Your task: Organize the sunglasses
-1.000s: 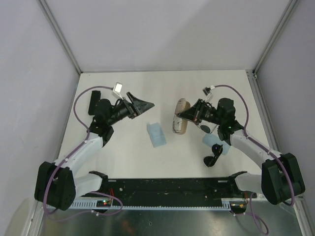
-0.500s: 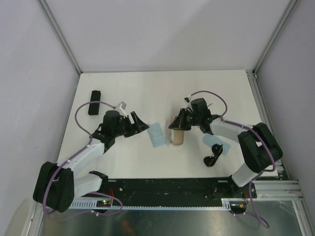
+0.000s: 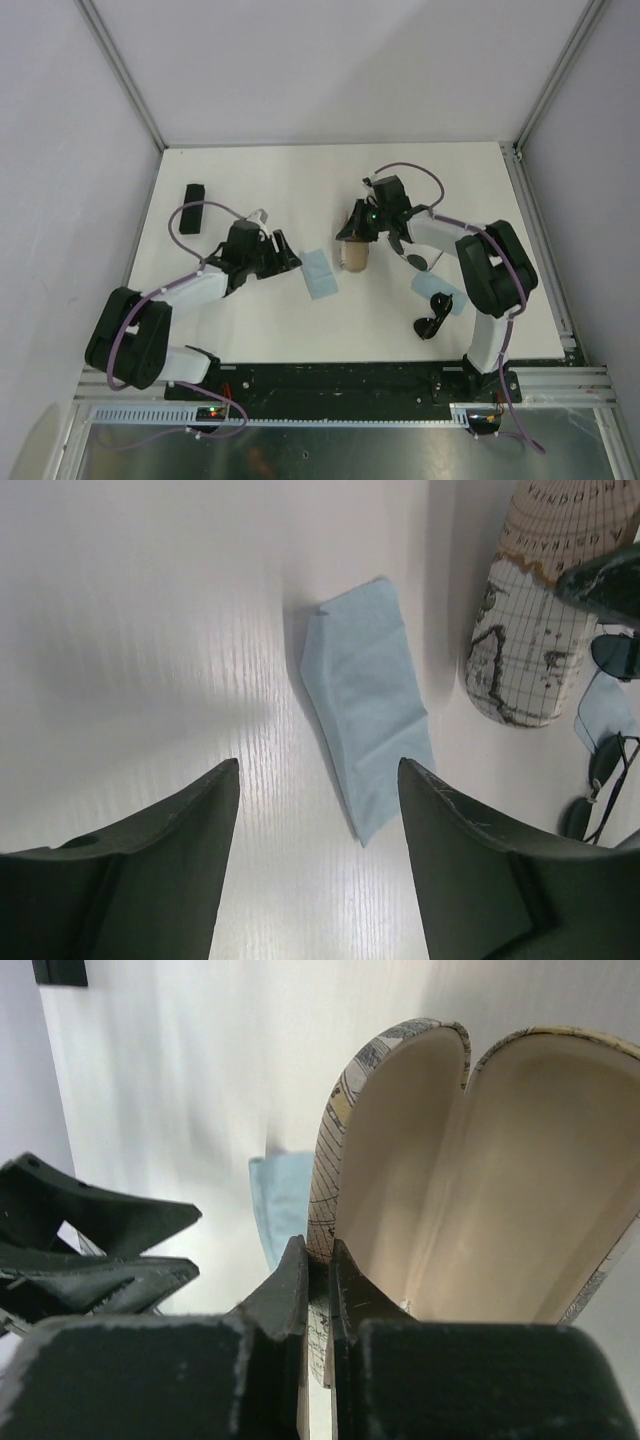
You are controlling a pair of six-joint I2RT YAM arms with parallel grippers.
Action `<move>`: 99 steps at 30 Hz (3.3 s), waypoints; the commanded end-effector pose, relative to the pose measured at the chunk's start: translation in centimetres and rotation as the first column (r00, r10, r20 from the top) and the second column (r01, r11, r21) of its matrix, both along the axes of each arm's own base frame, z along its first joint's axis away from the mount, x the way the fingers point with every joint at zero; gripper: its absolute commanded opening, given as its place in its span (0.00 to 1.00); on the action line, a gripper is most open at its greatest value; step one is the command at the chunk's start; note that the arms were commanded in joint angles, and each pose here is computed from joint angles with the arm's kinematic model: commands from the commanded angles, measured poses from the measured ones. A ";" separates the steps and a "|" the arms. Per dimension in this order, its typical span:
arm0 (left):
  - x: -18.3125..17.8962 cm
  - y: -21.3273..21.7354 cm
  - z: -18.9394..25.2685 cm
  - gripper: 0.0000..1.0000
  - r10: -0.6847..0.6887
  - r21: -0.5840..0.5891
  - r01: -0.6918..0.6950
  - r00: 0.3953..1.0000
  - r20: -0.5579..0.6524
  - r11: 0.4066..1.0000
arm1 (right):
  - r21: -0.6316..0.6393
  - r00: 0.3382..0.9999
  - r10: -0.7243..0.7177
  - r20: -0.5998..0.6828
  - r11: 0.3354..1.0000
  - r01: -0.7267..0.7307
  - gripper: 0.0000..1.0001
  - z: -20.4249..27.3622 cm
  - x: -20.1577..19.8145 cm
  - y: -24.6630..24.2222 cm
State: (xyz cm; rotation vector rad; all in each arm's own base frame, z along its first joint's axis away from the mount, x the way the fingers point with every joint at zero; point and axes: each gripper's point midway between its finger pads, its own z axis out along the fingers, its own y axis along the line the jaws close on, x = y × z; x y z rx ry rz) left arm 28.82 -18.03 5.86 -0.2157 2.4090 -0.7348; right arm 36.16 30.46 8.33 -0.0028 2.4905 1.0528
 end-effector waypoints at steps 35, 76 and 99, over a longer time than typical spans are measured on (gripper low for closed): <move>4.7 -1.0 -3.5 0.00 -0.020 0.087 0.021 1.000 -0.006 0.996 | -0.231 0.967 0.054 0.248 0.973 0.004 0.43 7.6 -4.8 -5.3; 2.2 2.8 -0.6 0.42 -0.012 0.118 0.000 0.995 0.099 0.993 | -0.455 0.969 0.170 0.178 0.887 -0.072 0.33 -4.9 -9.0 1.3; 2.9 2.5 -0.9 0.42 -0.014 0.118 0.003 0.996 0.089 0.993 | -0.497 0.968 0.208 0.137 0.860 -0.114 0.20 -8.0 -9.5 2.3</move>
